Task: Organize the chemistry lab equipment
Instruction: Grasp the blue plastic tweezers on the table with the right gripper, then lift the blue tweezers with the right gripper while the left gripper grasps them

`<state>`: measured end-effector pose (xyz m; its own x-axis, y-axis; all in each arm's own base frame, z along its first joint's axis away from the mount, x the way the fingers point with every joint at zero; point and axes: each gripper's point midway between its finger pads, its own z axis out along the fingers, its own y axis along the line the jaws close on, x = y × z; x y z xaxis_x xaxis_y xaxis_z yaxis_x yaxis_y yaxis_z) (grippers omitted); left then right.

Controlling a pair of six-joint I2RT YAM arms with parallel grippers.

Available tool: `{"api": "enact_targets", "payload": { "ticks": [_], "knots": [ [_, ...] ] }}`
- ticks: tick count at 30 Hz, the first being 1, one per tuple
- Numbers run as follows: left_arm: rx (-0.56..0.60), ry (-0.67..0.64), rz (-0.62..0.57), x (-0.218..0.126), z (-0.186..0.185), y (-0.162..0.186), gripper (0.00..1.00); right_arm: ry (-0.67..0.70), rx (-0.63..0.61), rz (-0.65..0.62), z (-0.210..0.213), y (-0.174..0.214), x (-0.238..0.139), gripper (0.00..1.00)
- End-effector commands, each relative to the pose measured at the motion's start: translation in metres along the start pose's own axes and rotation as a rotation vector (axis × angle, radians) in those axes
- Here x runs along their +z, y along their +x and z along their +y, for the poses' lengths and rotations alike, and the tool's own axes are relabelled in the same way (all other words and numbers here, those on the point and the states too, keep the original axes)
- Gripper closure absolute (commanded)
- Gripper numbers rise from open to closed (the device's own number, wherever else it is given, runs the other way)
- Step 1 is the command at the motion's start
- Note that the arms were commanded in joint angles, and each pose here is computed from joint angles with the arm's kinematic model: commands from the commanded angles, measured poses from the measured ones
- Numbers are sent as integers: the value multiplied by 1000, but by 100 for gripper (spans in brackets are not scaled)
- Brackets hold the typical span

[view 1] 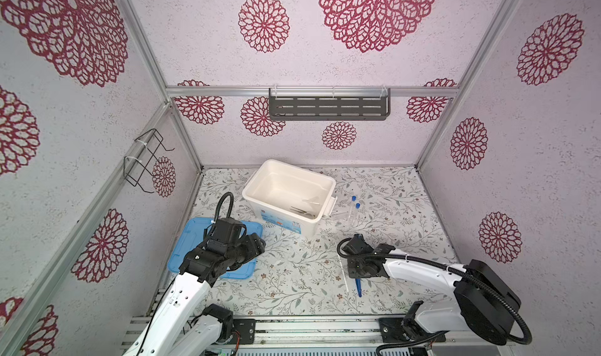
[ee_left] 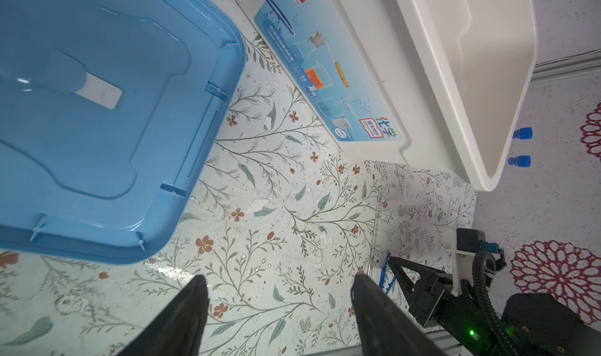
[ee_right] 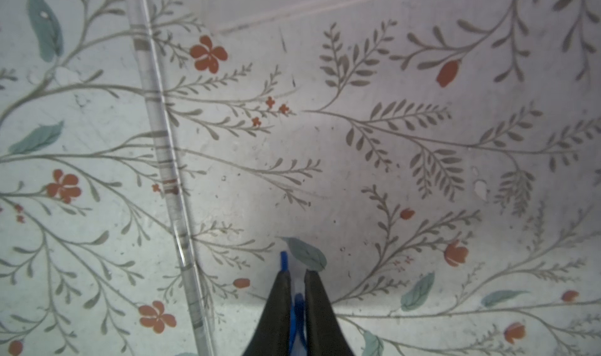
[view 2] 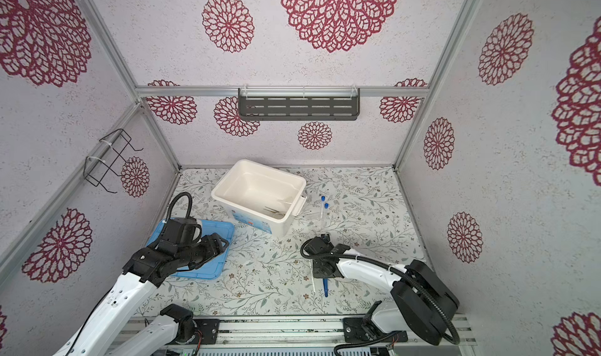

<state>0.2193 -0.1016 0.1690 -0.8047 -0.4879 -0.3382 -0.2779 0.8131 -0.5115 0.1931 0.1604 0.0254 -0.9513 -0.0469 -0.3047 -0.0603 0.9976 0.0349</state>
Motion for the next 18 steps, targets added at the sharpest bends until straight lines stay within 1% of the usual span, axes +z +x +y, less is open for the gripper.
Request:
{"api": "enact_targets", "payload": {
  "ticks": [1, 3, 7, 10, 12, 14, 18],
  "knots": [
    [16, 27, 2, -6, -11, -3, 26, -31, 14, -21, 4, -7, -12, 91],
    [32, 56, 12, -11, -19, -2, 26, -56, 34, -45, 6, -13, -26, 91],
    [91, 212, 20, -25, -54, -2, 26, -167, 98, -130, 19, -34, -68, 93],
    [144, 341, 33, -38, -86, 1, 26, -306, 167, -196, 37, -52, -105, 93],
    [188, 400, 42, -44, -104, 6, 26, -414, 200, -239, 51, -64, -130, 93],
    [239, 469, 56, -51, -125, 12, 26, -528, 216, -282, 66, -76, -155, 93],
    [325, 613, 101, -62, -163, 29, 26, -705, 219, -373, 89, -98, -199, 92]
  ]
}}
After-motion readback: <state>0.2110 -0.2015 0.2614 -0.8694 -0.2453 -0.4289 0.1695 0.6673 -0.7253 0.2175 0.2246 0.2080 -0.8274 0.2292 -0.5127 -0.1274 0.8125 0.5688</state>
